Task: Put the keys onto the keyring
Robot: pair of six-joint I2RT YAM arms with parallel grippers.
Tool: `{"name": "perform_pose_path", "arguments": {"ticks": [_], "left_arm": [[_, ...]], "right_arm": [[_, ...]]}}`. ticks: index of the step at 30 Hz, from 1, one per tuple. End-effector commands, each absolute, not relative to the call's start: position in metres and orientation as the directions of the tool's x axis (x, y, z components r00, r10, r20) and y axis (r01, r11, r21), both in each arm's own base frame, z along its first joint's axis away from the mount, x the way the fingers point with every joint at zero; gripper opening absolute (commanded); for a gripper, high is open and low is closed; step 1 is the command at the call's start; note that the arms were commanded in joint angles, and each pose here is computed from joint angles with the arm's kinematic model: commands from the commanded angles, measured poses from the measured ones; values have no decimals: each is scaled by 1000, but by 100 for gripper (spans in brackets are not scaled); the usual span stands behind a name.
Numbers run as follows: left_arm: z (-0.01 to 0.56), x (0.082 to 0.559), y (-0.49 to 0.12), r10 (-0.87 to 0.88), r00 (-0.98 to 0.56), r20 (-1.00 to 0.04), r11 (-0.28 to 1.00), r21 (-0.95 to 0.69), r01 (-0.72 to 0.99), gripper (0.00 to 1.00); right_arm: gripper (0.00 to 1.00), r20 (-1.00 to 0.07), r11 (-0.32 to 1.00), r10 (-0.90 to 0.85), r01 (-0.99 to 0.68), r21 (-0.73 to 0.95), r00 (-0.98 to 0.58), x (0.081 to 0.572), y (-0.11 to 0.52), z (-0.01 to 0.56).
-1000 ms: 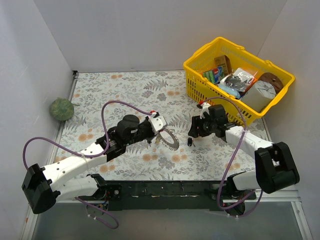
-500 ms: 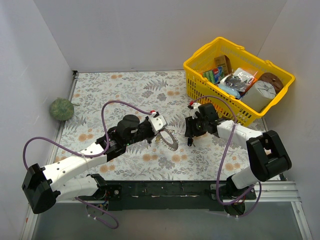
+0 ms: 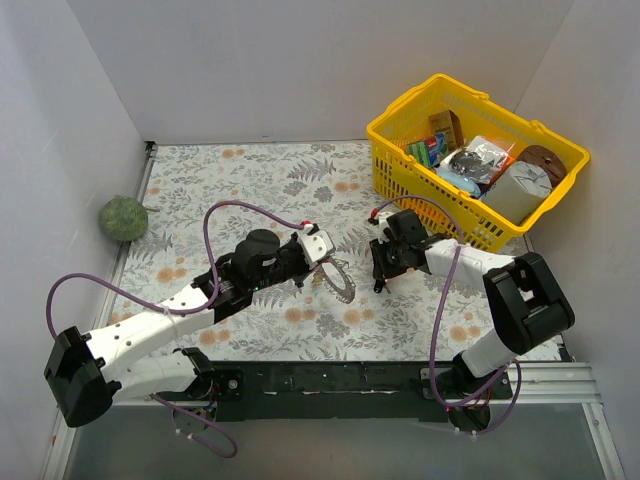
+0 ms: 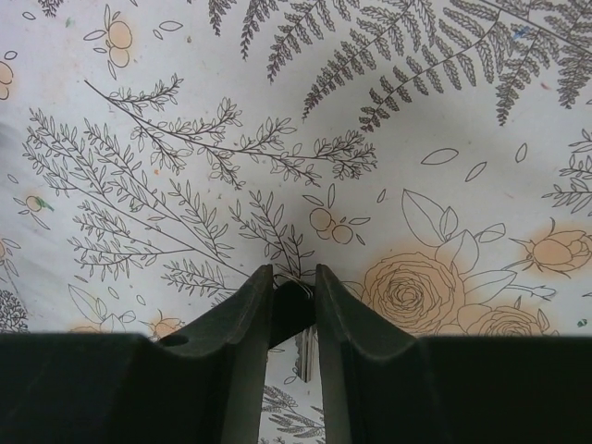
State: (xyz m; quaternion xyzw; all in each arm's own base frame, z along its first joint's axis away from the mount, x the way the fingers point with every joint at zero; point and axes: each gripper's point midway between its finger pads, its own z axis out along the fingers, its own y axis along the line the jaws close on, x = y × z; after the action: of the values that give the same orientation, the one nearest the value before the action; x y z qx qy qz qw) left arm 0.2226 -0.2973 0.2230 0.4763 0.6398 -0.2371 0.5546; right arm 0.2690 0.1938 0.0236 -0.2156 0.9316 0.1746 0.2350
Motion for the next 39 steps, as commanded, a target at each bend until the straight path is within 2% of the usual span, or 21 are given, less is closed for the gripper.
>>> {"name": "perform_pose_path", "arguments": {"ticks": [1, 6, 7, 8, 10, 20, 25, 27, 28, 31, 39], "left_arm": [[235, 221, -299, 317, 89, -944, 435, 228, 871, 0], [234, 222, -298, 322, 86, -943, 440, 229, 868, 0], [234, 222, -298, 322, 87, -943, 438, 230, 869, 0], [232, 222, -298, 325, 83, -942, 439, 228, 869, 0], [233, 222, -298, 325, 85, -942, 440, 230, 868, 0], [229, 222, -297, 333, 82, -939, 443, 233, 866, 0], [229, 222, -296, 336, 85, -938, 441, 237, 866, 0], [229, 222, -297, 335, 87, -938, 440, 237, 866, 0], [229, 223, -296, 337, 87, -937, 442, 239, 865, 0], [228, 222, -296, 340, 87, -936, 439, 240, 866, 0], [228, 223, -295, 341, 87, -936, 441, 242, 864, 0]], "right_arm": [[30, -513, 838, -345, -504, 209, -786, 272, 198, 24], [20, -522, 834, -342, -508, 215, -781, 272, 200, 26], [16, -527, 832, -340, -511, 218, -779, 272, 201, 27], [8, -534, 831, -337, -512, 219, -775, 274, 202, 29], [1, -550, 819, -332, -523, 235, -767, 274, 206, 35], [1, -621, 783, -303, -560, 269, -723, 277, 218, 63], [1, -619, 775, -303, -566, 283, -724, 274, 220, 66], [7, -615, 773, -303, -565, 287, -728, 273, 220, 64], [17, -614, 773, -304, -565, 288, -729, 273, 220, 63], [26, -606, 774, -306, -563, 292, -735, 272, 220, 60], [33, -609, 782, -298, -554, 286, -735, 274, 219, 58]]}}
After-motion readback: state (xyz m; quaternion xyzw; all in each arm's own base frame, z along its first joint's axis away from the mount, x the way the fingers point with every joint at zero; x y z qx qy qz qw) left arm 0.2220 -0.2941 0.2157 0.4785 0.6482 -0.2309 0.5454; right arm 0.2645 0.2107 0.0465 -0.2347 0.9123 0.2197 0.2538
